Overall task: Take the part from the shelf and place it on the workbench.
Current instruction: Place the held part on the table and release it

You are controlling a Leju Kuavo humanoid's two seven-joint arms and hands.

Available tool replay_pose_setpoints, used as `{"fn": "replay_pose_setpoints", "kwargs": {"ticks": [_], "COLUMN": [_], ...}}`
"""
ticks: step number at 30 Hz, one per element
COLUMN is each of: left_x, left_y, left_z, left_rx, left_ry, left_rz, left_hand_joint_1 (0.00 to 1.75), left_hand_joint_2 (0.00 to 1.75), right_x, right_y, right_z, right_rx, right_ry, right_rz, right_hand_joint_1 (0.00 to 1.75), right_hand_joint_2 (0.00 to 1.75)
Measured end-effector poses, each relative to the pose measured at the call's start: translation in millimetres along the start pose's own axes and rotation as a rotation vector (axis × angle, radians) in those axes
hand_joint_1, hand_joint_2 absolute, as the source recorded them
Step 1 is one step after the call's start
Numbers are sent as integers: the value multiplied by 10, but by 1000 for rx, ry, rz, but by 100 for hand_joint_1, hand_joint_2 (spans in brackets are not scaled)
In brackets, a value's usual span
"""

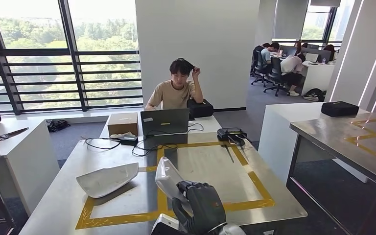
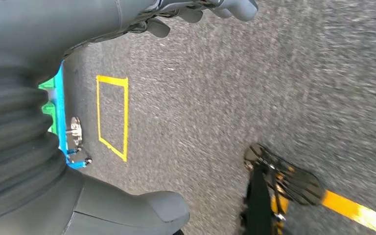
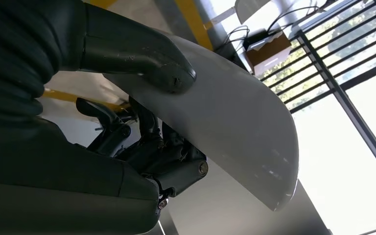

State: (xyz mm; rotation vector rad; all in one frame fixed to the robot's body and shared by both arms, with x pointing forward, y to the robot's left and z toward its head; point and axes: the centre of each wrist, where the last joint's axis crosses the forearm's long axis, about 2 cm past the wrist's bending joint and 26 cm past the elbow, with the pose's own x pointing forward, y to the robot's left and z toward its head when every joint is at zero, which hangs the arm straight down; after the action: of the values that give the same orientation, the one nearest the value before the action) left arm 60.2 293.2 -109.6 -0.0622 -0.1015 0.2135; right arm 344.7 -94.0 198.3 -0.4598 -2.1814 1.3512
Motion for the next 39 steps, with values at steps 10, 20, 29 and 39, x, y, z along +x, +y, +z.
{"fn": "replay_pose_setpoints", "kwargs": {"ticks": [10,20,29,39], "left_x": [60,21,51,118], "left_y": [-22,-7,-34,-88], "left_z": [2,1,2,5], "left_rx": [-6,-7,-30,-69], "left_ry": [-10,8,-4,-26], "left_rz": [-3,-3,-8,-22], "left_hand_joint_1": [0,0,0,0], "left_hand_joint_2": [175,175,175,175], "right_x": [17,12,-65,-344], "right_y": [-3,43,100,180], "right_z": [-51,-58,-37,-110], "right_rx": [-2,25,70,175], "right_ry": [13,32,65,174], "right_rz": [-5,-12,-14,-40], "right_hand_joint_1": [175,175,175,175], "right_hand_joint_2": [175,175,175,175]}}
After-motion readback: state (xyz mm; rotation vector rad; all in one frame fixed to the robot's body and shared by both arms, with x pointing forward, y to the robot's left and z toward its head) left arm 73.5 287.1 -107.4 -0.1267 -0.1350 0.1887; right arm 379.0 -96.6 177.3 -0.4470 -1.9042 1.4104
